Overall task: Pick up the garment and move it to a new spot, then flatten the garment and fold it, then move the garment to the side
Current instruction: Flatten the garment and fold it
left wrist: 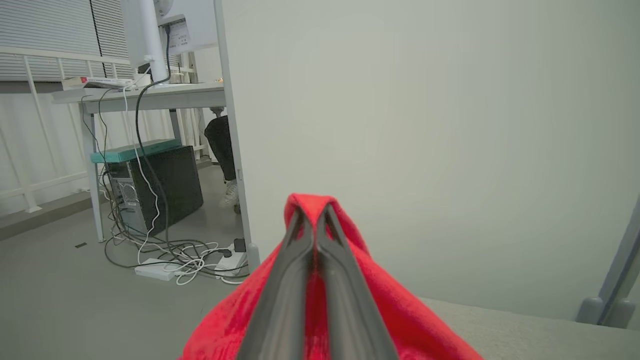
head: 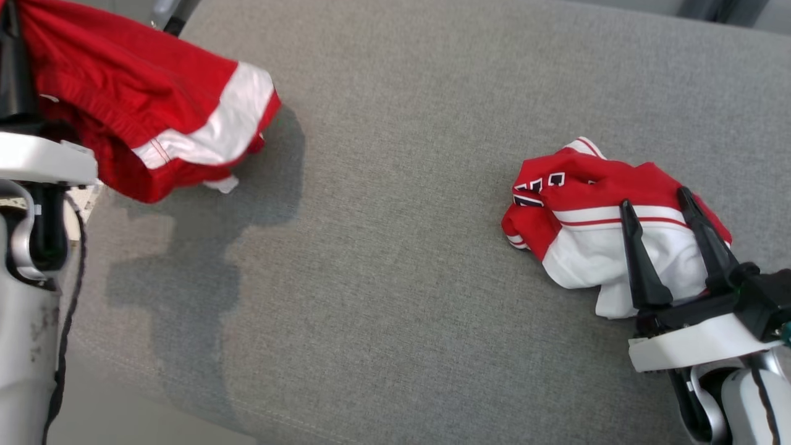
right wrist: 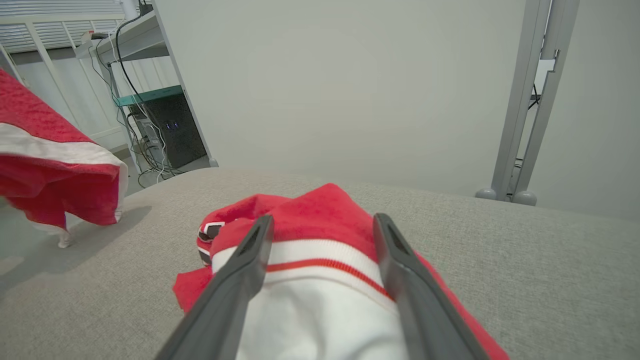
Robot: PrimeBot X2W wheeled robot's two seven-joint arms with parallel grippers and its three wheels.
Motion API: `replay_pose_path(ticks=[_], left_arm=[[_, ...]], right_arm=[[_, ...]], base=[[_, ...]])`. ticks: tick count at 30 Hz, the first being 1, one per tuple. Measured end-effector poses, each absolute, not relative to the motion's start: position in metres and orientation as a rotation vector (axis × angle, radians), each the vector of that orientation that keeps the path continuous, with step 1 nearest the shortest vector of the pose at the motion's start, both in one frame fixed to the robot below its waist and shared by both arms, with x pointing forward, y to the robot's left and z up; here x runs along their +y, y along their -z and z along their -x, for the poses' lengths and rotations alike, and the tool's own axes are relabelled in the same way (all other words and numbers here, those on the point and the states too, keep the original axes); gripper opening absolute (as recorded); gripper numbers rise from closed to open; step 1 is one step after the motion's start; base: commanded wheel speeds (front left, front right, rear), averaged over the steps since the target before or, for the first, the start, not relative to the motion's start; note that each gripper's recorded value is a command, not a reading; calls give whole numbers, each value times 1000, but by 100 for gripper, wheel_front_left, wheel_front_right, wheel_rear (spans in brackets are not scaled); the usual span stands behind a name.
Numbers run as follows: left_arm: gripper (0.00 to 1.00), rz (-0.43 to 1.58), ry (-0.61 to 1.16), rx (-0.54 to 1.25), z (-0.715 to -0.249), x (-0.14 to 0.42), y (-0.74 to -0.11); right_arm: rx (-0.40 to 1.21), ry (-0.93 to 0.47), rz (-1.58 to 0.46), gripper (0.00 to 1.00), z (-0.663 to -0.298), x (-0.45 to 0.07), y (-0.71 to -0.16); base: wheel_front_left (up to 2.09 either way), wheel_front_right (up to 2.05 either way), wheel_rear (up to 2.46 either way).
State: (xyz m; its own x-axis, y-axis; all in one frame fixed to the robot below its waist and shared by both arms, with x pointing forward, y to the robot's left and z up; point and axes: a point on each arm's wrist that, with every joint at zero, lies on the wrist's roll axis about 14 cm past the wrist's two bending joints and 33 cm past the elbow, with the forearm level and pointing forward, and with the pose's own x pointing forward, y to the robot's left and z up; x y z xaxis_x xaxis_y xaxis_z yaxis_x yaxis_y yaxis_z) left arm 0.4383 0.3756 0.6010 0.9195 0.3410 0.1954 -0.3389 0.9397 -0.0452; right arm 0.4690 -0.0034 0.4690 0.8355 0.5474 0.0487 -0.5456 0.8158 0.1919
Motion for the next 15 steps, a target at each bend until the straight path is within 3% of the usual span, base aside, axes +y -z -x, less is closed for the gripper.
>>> replay_pose_path(ticks=[7, 15], left_arm=[[0, 35, -458, -69, -461, 409, -540], [0, 80, -493, 147, -476, 405, -452]], right_arm=[[31, -550, -184, 100, -485, -20, -455], [75, -491, -165, 100, -492, -46, -434]], base=[[0, 0, 0], [0, 0, 0]])
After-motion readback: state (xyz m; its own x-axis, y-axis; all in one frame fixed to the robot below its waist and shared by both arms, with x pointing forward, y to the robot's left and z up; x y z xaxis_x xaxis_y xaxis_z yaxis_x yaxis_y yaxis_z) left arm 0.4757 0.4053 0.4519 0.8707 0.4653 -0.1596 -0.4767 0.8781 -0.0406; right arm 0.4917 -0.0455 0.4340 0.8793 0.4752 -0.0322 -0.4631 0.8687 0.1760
